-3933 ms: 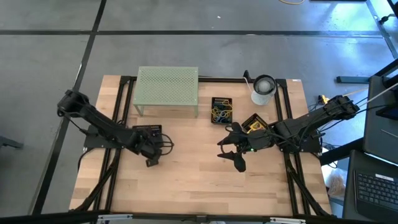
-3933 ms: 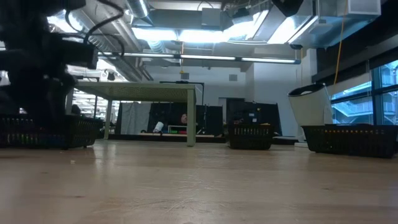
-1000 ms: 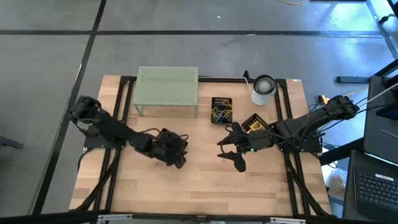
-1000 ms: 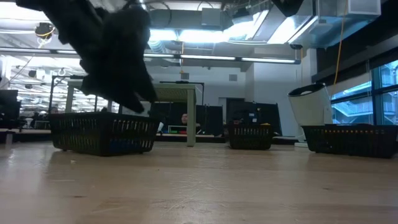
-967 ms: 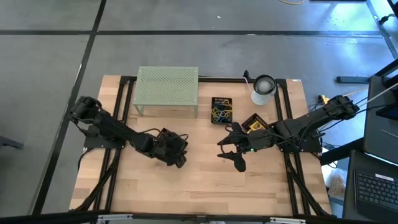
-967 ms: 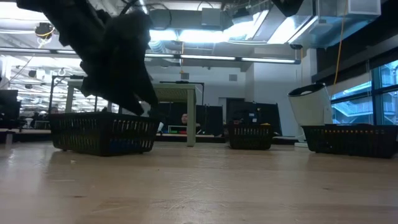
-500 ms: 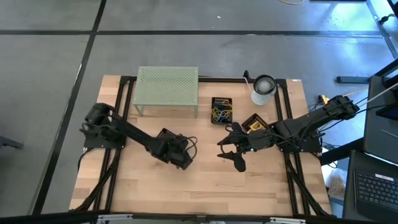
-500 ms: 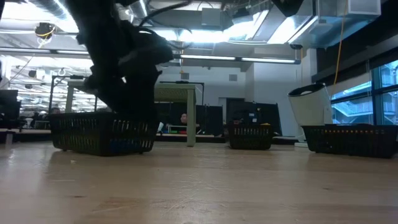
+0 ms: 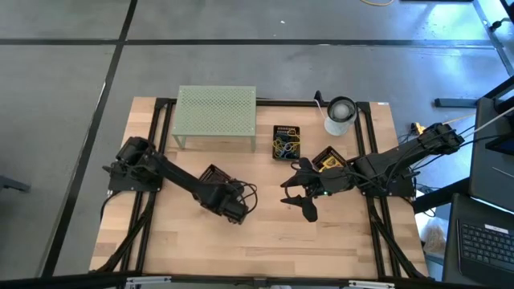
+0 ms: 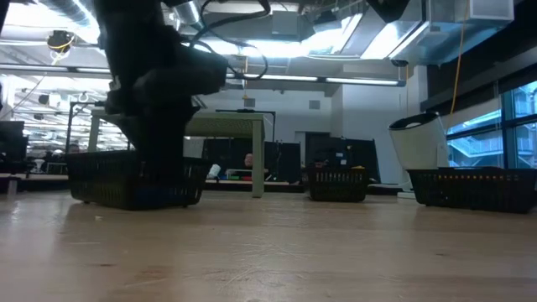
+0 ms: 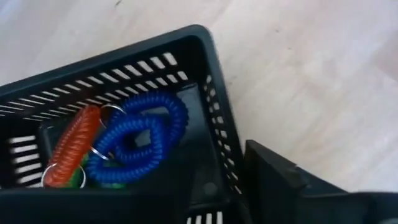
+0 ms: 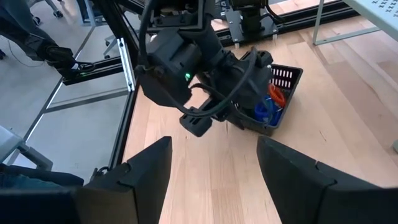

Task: Pick & Place Office Desk Supplies
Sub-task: Put the left black bin on the shelf

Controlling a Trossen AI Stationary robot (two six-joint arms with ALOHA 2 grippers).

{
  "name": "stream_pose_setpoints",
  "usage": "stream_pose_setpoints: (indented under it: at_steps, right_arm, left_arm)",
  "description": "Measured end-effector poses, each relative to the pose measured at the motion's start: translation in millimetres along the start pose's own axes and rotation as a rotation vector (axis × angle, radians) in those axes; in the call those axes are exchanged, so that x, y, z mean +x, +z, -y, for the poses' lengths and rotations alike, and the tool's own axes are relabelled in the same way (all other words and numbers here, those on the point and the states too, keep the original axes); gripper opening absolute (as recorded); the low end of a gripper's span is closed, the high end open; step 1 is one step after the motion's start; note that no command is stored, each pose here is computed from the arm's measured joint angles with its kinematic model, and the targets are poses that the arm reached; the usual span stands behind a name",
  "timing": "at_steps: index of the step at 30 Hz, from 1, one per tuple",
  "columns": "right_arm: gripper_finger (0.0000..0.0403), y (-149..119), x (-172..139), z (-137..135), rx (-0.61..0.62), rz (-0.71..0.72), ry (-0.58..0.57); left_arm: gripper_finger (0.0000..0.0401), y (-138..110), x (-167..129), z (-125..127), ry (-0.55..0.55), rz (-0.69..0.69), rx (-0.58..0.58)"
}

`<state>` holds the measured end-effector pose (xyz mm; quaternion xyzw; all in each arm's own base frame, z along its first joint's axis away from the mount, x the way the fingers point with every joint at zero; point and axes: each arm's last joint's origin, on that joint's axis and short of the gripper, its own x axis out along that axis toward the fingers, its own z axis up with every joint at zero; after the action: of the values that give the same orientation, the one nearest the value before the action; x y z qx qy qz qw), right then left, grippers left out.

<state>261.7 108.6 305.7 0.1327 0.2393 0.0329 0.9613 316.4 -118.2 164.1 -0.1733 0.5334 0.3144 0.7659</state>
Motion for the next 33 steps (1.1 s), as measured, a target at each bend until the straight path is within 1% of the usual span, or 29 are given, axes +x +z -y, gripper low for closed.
stream_pose_setpoints:
  at_steps: [8,10,16,19,22,26,29,31,33]
  right_arm:
    - [0.0237,-0.1,0.0,-0.1,0.0,0.0,0.0]
    - [0.0237,0.0,0.0,0.0,0.0,0.0,0.0]
    - [0.0237,-0.1,0.0,-0.1,0.0,0.0,0.0]
    - [0.0237,0.0,0.0,0.0,0.0,0.0,0.0]
    - [0.0237,0.0,0.0,0.0,0.0,0.0,0.0]
    - [0.0237,-0.1,0.0,0.0,0.0,0.0,0.0]
    - [0.0237,0.0,0.0,0.0,0.0,0.0,0.0]
    - [0.0237,0.0,0.0,0.0,0.0,0.0,0.0]
    - [0.0237,0.0,0.0,0.0,0.0,0.0,0.0]
  left_arm:
    - [0.0025,-6.9,-3.0,4.3,-0.025,-0.016,0.11]
    - [0.0008,-7.9,-3.9,5.2,-0.028,-0.015,0.155]
    - [0.0005,-5.6,-15.9,14.8,-0.072,0.012,0.345]
    - [0.0004,-0.2,-28.1,22.7,-0.083,0.077,0.473]
    - [0.0005,5.6,-43.0,29.8,-0.041,0.181,0.643]
    - [0.0004,16.0,-61.7,36.2,0.089,0.352,0.821]
    - [0.0004,27.0,-76.2,32.5,0.187,0.433,0.861]
    - [0.0005,36.3,-86.8,23.2,0.194,0.451,0.844]
    - [0.0005,46.1,-98.6,8.7,0.179,0.444,0.833]
